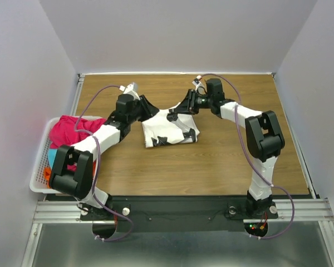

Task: Fold and stack the t-shirts
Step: Neatly place the folded tshirt to the corner

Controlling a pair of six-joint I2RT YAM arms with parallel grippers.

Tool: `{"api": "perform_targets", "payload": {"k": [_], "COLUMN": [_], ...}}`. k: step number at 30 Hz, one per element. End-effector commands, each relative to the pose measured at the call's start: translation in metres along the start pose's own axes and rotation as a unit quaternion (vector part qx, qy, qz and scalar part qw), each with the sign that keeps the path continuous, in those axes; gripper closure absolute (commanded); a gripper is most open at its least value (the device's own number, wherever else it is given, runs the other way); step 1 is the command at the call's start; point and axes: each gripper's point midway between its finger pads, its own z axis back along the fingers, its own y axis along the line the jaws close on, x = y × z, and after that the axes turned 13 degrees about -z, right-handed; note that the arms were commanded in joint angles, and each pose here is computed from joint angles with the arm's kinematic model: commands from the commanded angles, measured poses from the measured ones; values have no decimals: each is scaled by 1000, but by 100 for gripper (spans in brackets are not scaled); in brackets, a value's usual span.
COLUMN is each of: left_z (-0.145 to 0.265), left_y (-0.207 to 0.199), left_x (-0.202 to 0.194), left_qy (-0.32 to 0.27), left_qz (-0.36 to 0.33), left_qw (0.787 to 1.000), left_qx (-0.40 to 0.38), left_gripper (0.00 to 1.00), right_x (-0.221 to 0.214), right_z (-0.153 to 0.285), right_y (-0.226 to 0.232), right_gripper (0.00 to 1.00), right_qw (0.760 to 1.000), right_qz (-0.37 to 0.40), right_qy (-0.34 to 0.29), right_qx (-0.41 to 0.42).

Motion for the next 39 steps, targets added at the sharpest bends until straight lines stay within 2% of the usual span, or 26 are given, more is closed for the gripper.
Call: {"api": "perform_targets", "payload": {"k": [1,3,5,6,9,14,18,22,25,31,37,39], "left_z": [7,7,12,10,12,21,38,46,50,42,-2,-20], "left_y": [-21,-21,4,6,31,49,61,56,44,23,41,54], "left_x": [-46,-63,-94,-92,-129,-166,-182,-166,-138,-58,-26,-36], "left_qy": [36,41,51,43,79,110,113,88,54,-27,-17,7], "left_qz": [4,19,43,42,56,92,114,113,103,41,16,14], "left_qw": [999,999,998,998,993,986,982,986,990,997,997,996], "left_qx": [-14,-13,19,25,60,80,97,85,74,67,76,85], "left_gripper": [59,65,71,73,79,83,85,86,85,84,84,84], "right_x": [-38,-62,-82,-89,-109,-118,-111,-94,-80,-67,-60,-61], "right_z": [-9,-19,-32,-34,-48,-45,-37,-24,-13,3,12,12], "right_y": [21,15,0,-3,-31,-65,-63,-33,-8,-15,-39,-47], "right_gripper": [64,65,65,65,65,66,66,66,66,66,66,66], "right_qw": [999,998,997,997,995,995,996,998,999,1000,999,999], "right_qz": [33,29,20,18,3,-14,-18,2,22,14,2,-2], "right_qy": [25,49,70,75,93,84,74,51,33,17,6,6], "right_qx": [18,14,4,0,-20,-53,-52,-28,-8,-14,-33,-39]}}
